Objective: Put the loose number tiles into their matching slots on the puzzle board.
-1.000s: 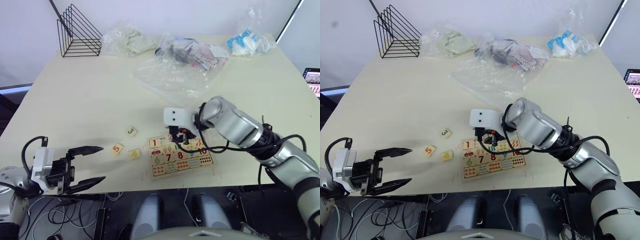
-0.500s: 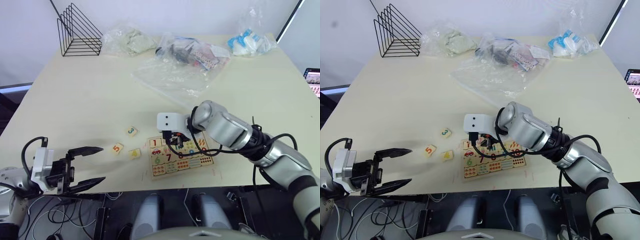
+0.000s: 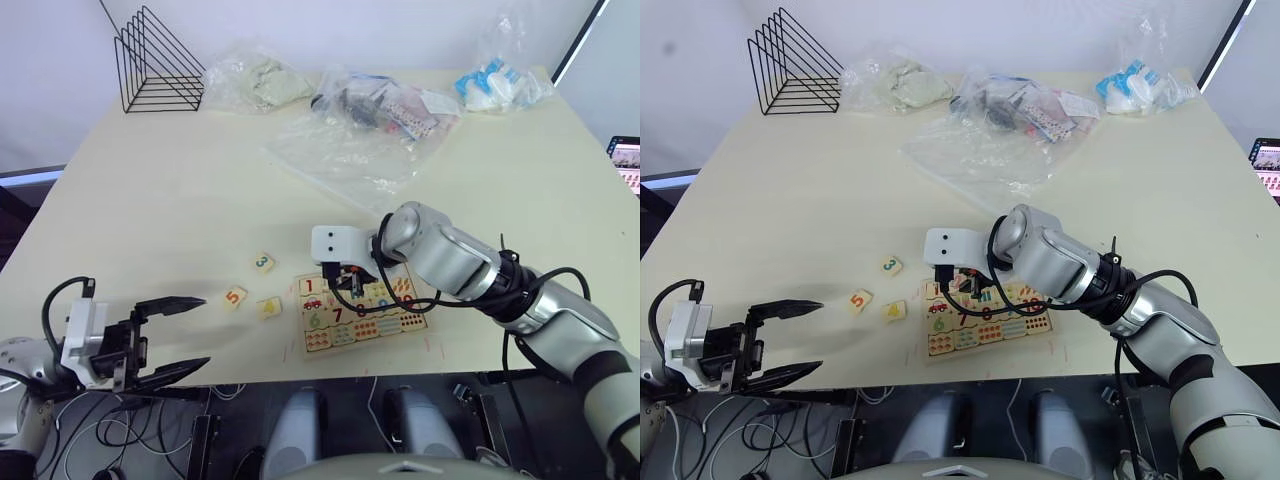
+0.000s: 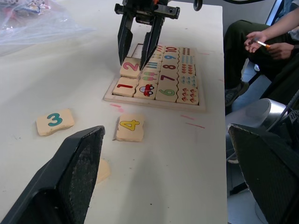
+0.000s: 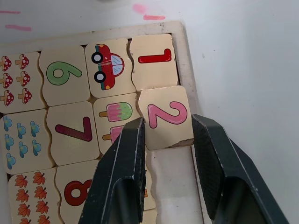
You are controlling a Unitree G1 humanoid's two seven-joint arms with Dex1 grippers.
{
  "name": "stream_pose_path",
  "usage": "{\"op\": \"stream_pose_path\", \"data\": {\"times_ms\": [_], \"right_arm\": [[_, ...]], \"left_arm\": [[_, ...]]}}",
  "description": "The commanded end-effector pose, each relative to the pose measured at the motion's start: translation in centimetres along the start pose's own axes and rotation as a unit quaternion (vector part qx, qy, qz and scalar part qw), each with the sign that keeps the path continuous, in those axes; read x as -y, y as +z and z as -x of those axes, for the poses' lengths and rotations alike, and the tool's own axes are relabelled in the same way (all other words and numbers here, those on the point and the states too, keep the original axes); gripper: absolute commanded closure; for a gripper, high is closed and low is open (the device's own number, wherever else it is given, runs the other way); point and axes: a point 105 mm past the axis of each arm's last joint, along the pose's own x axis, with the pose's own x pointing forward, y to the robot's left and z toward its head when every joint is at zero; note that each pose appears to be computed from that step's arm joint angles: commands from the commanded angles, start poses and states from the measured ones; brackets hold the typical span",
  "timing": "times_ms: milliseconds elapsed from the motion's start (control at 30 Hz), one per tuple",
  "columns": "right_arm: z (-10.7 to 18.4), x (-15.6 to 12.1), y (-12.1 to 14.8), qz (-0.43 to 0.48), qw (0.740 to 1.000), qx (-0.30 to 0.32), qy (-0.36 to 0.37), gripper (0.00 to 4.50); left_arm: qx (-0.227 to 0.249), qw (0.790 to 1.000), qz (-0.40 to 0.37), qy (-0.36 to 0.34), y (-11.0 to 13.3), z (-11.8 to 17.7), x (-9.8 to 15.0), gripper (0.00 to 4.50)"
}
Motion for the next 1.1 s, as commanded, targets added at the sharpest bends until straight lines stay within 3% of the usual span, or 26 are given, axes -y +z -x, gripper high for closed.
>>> {"op": "stream_pose_path", "data": {"times_ms": [33, 1100], "right_arm": [[0.24, 0.06, 0.51, 0.009, 1.000, 0.002, -0.003, 3.55], [-0.50, -0.54, 1.07, 0.038, 0.999, 0.015, 0.012, 3.55]], "left_arm": [[0.001, 1.000, -0.019, -0.006, 0.76, 0.54, 0.03, 0.00], [0.003, 1.000, -0.013, -0.003, 0.57, 0.66, 0.69, 0.00]]}}
